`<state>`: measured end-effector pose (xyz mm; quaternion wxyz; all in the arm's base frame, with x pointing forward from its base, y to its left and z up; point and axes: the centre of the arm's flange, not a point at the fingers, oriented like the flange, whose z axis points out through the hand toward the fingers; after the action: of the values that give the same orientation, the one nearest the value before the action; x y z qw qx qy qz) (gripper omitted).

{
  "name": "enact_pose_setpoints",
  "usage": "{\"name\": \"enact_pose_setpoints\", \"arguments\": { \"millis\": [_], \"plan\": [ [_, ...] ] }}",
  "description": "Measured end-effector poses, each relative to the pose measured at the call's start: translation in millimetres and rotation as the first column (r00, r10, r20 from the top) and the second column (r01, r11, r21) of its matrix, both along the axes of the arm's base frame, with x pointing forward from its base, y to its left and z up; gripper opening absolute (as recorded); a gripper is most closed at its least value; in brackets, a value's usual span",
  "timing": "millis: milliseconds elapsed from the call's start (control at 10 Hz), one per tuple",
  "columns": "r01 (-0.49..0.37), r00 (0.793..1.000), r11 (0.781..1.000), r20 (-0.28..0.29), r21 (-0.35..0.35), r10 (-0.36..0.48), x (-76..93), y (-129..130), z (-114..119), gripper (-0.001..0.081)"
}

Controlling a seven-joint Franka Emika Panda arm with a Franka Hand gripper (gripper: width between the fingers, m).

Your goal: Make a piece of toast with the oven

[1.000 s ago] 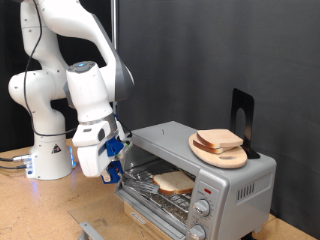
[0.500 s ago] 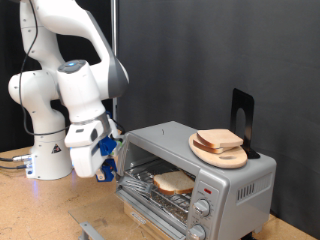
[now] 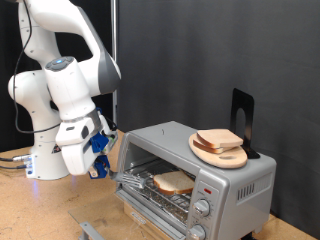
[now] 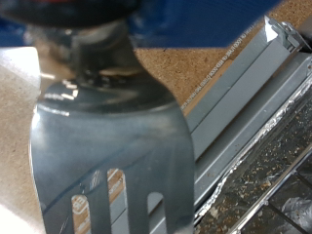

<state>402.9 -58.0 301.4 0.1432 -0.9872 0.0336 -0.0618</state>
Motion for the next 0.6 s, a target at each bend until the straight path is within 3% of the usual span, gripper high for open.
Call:
{"name": "enact_pose_setpoints", "arguments": {
  "millis": [300,600],
  "plan": [
    [0.016,0.999,0.997,0.051,0.07,-0.02,-10.5,-23,21,0.0394],
    [0.012,0.995,0.993,0.101,0.12,-0.024,-14.9,-27,53,0.0394]
  ]
}}
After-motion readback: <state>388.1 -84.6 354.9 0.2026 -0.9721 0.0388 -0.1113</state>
